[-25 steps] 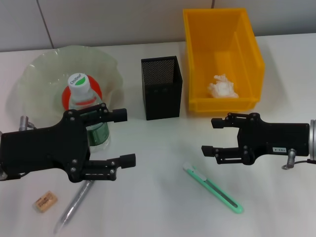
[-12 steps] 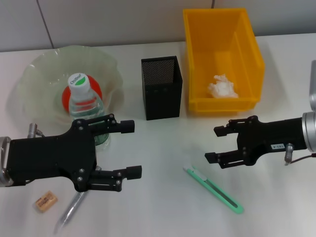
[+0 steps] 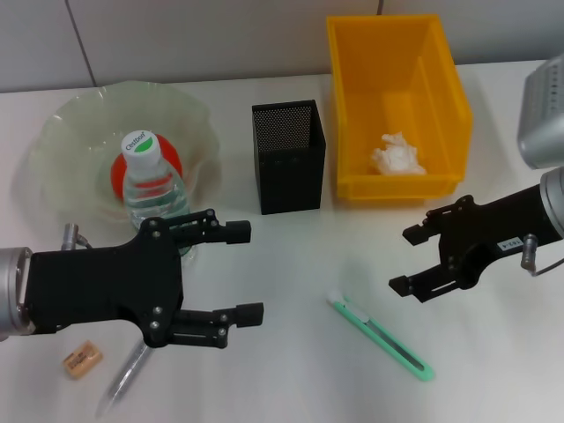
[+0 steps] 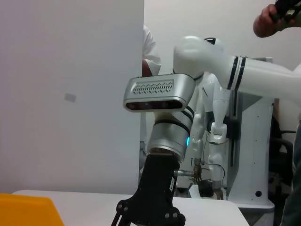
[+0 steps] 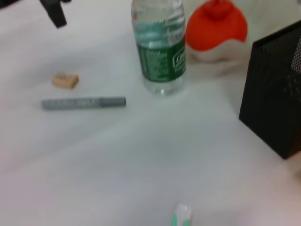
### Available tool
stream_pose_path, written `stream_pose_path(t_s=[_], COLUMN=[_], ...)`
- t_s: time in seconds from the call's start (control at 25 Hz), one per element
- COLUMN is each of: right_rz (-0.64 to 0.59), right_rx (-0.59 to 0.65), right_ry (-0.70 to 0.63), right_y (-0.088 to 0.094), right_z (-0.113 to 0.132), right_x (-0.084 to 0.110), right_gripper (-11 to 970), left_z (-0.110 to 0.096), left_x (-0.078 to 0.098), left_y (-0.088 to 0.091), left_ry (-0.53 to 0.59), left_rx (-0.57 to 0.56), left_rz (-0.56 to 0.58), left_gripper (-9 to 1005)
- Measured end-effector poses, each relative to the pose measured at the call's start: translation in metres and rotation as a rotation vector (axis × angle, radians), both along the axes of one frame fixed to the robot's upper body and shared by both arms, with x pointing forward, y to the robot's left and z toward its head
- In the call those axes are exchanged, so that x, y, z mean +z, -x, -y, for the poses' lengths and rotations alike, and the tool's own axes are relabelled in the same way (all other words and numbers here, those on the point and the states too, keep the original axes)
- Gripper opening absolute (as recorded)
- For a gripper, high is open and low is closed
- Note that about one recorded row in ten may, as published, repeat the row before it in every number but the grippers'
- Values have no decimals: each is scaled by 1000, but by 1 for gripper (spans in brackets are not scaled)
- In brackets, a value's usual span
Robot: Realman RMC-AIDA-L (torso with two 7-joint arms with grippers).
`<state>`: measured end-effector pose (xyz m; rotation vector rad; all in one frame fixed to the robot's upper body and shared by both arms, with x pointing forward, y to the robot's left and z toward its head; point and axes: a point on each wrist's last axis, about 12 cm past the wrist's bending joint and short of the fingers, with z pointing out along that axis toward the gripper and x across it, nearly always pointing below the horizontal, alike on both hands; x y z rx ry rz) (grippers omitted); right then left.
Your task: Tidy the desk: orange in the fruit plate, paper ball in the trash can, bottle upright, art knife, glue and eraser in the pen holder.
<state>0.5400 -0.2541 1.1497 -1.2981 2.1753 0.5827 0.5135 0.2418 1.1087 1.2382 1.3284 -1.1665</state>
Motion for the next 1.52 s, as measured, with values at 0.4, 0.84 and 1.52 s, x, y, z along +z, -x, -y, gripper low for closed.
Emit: stream_pose_path(t_s=[0.4,0.84,1.52], right_rz=[-8,-63,-197], right_rx=[13,44,21], right_ry=[131,209,387], right_y=[-8,-11,-9], right_z=[-15,-48,-78], right_x=[17,24,39], right_gripper=[782,782,781], left_z=[3,5,6], left_x=[-2,-5,-7], left_y=[3,6,13], left_ry=[4,13,28], left_rx=[-4,-11,-33], left_rz=[8,17,4], left_gripper=[866,866,865])
